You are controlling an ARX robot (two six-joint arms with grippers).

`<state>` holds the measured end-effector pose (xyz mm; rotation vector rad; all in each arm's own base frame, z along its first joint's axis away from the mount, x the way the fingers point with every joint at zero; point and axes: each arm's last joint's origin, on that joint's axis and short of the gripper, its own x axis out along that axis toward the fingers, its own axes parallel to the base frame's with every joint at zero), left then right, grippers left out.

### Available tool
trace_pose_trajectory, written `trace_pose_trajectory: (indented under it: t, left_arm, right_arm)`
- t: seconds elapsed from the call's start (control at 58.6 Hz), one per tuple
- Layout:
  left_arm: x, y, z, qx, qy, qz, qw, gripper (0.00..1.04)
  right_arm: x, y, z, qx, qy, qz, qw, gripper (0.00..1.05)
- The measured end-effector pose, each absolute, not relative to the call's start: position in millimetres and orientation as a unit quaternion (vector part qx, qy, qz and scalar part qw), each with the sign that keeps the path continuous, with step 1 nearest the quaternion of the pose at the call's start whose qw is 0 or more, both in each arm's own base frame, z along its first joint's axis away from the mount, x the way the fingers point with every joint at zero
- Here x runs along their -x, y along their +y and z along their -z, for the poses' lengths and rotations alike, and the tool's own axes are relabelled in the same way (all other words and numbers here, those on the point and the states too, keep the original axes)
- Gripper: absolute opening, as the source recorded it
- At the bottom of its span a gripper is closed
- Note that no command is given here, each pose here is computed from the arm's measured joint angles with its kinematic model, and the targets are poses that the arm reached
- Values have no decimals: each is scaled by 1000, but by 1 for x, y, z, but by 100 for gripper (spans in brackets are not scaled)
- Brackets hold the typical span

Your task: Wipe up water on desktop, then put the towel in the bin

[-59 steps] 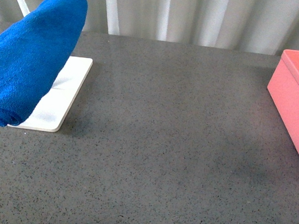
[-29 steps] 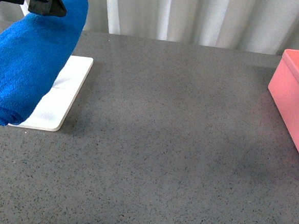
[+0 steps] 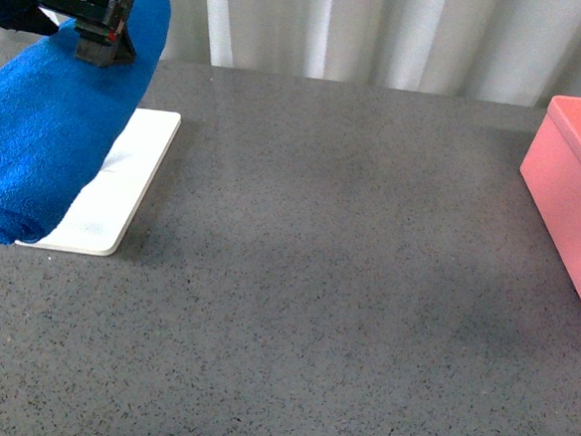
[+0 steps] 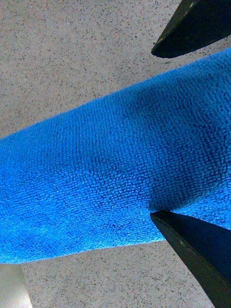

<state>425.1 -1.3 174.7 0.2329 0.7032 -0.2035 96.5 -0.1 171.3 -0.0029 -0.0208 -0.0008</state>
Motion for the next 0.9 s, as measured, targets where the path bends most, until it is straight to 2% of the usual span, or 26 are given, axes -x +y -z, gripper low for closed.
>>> trace_pose_trajectory:
  t: [0.239,0.273,0.341,0.409,0.631,0.768,0.904]
  left_arm:
    - [-429,4,-173,-115,339,83,930,98]
    - [-430,4,-172,-115,339,83,930,95]
    - [-430,5,-171,-115,338,80,931,84]
    - [-428,5,-167,-115,341,80,929,67]
    - [-426,8,-163,-110,350,71,928,35]
    - [-423,11,-168,-86,352,75,929,5]
    - [-419,11,-176,-60,354,92,929,4]
  right_arm:
    - [-96,0,-171,1,-10,0,1000,98]
    - [-96,0,-171,1,-10,0,1000,98]
    - [-96,0,-171,1,-10,0,1000,98]
    - [-96,0,-171,1,-10,0,1000,98]
    - [-96,0,-171,1,-10,0,1000,98]
    - [-96,0,-171,1,-10,0,1000,98]
    - [-96,0,-171,1,-10,0,1000,98]
